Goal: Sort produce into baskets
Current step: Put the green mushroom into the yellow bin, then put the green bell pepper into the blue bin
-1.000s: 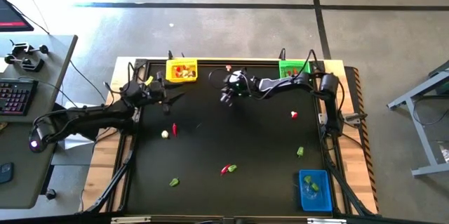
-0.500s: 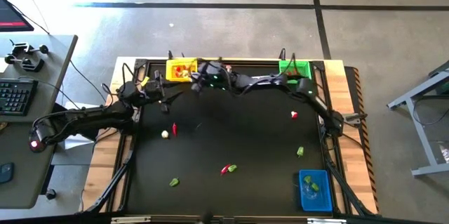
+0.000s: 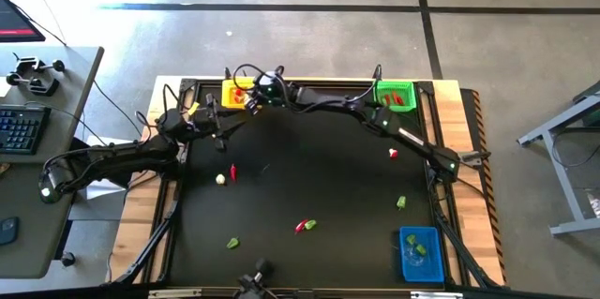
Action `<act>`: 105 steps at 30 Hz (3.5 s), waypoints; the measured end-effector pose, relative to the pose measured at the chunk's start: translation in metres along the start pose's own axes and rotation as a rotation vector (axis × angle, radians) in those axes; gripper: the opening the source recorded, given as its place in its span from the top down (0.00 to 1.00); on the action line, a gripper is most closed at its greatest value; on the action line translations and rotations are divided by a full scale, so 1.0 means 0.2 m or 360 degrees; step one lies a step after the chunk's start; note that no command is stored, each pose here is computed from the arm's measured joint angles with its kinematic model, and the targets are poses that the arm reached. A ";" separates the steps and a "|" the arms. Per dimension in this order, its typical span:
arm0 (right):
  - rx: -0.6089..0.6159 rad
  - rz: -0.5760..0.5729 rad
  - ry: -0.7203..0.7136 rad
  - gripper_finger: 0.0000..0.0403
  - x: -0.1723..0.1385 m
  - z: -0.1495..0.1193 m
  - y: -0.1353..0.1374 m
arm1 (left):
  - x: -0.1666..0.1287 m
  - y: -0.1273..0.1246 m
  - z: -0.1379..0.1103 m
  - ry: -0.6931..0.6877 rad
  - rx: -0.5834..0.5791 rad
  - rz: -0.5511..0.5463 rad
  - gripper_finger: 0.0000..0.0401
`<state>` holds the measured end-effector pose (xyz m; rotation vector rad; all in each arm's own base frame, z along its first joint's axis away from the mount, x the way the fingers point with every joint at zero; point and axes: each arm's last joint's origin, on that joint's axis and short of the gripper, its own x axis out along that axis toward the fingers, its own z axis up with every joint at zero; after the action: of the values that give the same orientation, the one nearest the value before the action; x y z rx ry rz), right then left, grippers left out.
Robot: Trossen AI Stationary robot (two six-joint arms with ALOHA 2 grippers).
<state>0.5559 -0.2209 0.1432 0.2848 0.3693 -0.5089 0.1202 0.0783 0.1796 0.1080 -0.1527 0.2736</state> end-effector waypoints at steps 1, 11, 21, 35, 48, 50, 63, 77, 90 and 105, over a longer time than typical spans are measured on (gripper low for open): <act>0.0000 0.0000 0.0008 0.95 0.00 0.00 0.00 | 0.00 0.00 0.00 0.0000 0.0000 0.0000 0.56; -0.0120 0.0087 0.0099 0.64 -0.03 0.01 0.03 | 0.00 0.00 0.00 0.0002 -0.0001 -0.0002 0.56; -0.0321 -0.0060 0.0104 0.96 -0.14 0.09 0.08 | 0.00 -0.01 0.00 -0.0001 0.0003 -0.0124 0.65; -0.0198 0.0035 -0.0066 1.00 -0.54 -0.09 0.07 | -0.01 -0.02 0.01 -0.0024 0.0023 -0.0224 0.99; -0.0197 0.0362 0.0071 1.00 -1.24 -0.47 0.31 | -0.01 -0.02 0.01 -0.0026 -0.0003 -0.0225 1.00; -0.0253 0.0513 0.0173 1.00 -1.32 -0.54 0.37 | -0.01 -0.02 0.01 -0.0025 -0.0004 -0.0225 1.00; -0.0438 0.1066 0.0545 0.94 -1.65 -0.88 0.68 | 0.00 -0.02 0.01 -0.0027 0.0015 -0.0184 1.00; -0.0440 0.1111 0.0553 0.51 -1.62 -1.00 0.78 | 0.00 -0.02 0.01 -0.0031 0.0041 -0.0172 1.00; -0.0526 0.1126 0.0669 0.68 -1.53 -1.12 0.81 | 0.00 -0.02 0.01 -0.0027 0.0040 -0.0174 1.00; -0.0391 0.1031 0.0993 0.94 -1.72 -0.97 0.77 | 0.00 -0.02 0.01 -0.0027 0.0038 -0.0175 1.00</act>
<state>0.3044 0.1198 0.1370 0.3019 0.8971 0.2801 0.1201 0.0744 0.1814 0.1422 -0.1600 0.1647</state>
